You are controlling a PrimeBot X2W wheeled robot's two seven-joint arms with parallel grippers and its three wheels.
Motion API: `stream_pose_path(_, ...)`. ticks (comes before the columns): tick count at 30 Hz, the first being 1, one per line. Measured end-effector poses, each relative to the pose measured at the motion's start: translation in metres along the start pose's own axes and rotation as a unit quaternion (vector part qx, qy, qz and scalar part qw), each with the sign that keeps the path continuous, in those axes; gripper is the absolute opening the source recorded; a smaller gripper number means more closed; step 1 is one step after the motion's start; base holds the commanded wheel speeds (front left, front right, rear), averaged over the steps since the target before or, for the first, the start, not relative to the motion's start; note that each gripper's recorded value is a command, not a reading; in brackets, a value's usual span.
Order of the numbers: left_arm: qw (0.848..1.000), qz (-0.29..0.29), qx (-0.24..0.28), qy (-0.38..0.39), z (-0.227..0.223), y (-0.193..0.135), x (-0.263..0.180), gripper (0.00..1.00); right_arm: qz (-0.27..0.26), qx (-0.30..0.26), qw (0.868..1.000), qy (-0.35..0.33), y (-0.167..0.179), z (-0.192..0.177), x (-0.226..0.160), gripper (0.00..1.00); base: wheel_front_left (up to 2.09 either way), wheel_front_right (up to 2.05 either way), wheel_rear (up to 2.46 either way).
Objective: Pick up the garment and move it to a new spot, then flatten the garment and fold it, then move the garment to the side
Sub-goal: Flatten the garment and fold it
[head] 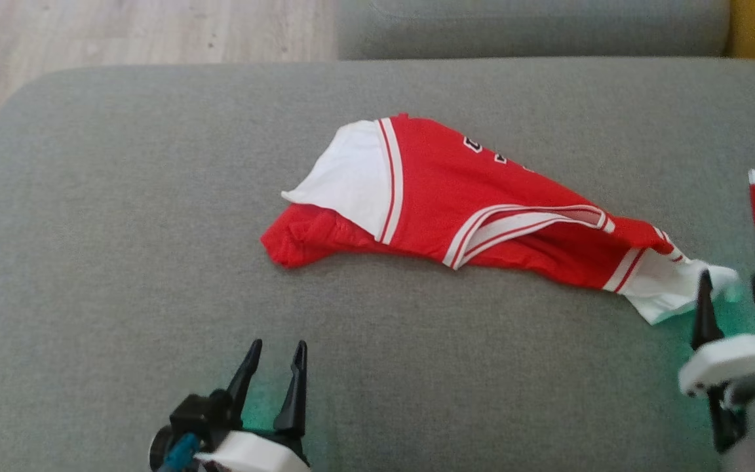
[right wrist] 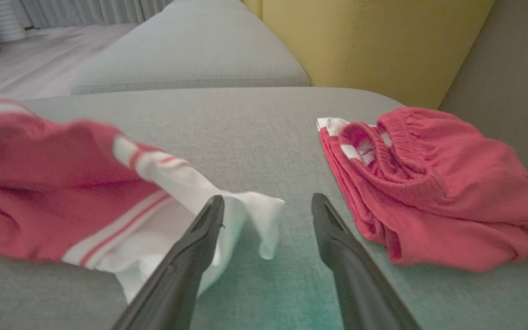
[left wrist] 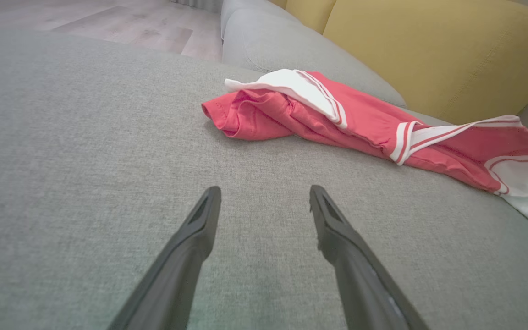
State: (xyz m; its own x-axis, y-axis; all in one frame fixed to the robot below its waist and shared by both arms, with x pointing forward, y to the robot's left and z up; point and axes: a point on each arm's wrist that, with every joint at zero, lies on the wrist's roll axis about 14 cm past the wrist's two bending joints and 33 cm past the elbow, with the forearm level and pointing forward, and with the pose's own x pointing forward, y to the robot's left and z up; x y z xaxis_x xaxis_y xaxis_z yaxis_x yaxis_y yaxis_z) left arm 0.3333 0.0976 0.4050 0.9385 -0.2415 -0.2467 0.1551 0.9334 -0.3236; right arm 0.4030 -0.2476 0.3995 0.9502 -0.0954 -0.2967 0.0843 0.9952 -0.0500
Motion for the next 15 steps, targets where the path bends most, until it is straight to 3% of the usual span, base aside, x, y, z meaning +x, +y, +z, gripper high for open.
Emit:
stream_pose_path(7,1.000,-0.024,0.002,-0.003,0.009,-0.009,0.027,1.00,0.045,0.004,0.997,-0.058,0.039,0.032,0.005,1.00,0.00,0.00,0.00)
stream_pose_path(15,0.998,-0.059,0.012,-0.037,0.042,-0.024,0.070,1.00,0.125,0.011,0.991,-0.050,0.098,0.024,0.006,1.00,0.00,0.00,0.00)
